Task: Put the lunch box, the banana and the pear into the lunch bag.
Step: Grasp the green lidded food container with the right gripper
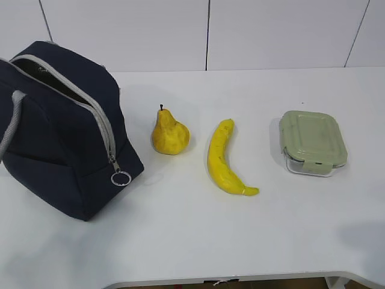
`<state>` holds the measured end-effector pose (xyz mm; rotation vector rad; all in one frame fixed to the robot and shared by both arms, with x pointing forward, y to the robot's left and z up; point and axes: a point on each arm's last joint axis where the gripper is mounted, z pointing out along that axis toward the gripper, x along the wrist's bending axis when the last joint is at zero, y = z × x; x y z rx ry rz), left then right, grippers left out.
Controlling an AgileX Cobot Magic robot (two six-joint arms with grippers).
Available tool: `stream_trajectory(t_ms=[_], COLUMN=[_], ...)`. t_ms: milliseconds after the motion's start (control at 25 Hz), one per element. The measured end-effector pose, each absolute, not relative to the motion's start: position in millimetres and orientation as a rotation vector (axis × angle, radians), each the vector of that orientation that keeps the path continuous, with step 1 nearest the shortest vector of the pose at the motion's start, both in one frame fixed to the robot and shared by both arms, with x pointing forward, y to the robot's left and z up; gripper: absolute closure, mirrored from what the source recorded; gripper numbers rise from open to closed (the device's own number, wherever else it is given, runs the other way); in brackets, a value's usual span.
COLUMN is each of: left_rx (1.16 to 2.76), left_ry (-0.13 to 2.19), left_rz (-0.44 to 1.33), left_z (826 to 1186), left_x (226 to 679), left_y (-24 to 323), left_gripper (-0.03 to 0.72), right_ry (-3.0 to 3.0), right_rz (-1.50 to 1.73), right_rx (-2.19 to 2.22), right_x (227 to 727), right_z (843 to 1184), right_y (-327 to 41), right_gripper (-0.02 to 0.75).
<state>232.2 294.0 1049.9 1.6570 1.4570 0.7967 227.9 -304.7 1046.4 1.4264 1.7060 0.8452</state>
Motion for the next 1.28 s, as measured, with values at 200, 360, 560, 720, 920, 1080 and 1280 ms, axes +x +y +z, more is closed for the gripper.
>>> stream_trajectory(t_ms=[200, 360, 560, 720, 920, 1080, 1280], left_rx=[1.657, 1.657, 1.657, 1.657, 1.657, 1.657, 1.657], left_ry=[1.457, 1.457, 1.457, 1.457, 1.457, 1.457, 1.457], left_rz=[0.797, 0.797, 0.797, 0.797, 0.797, 0.797, 0.797], left_z=[1049.9, 1049.9, 1049.9, 1049.9, 1049.9, 1049.9, 1049.9], left_x=[232.2, 232.2, 232.2, 232.2, 232.2, 232.2, 232.2], left_y=[294.0, 294.0, 294.0, 294.0, 294.0, 294.0, 294.0], left_gripper=[0.400, 0.400, 0.400, 0.400, 0.400, 0.400, 0.400], right_ry=[1.706, 1.706, 1.706, 1.706, 1.706, 1.706, 1.706], right_rz=[0.845, 0.845, 0.845, 0.845, 0.845, 0.845, 0.845], right_rx=[1.426, 1.426, 1.426, 1.426, 1.426, 1.426, 1.426], right_x=[227.9, 227.9, 227.9, 227.9, 227.9, 227.9, 227.9], right_z=[1046.4, 1046.4, 1046.4, 1046.4, 1046.4, 1046.4, 1046.4], right_y=[-304.7, -304.7, -304.7, -304.7, -304.7, -304.7, -304.7], right_gripper=[0.276, 0.276, 0.276, 0.276, 0.276, 0.275, 0.204])
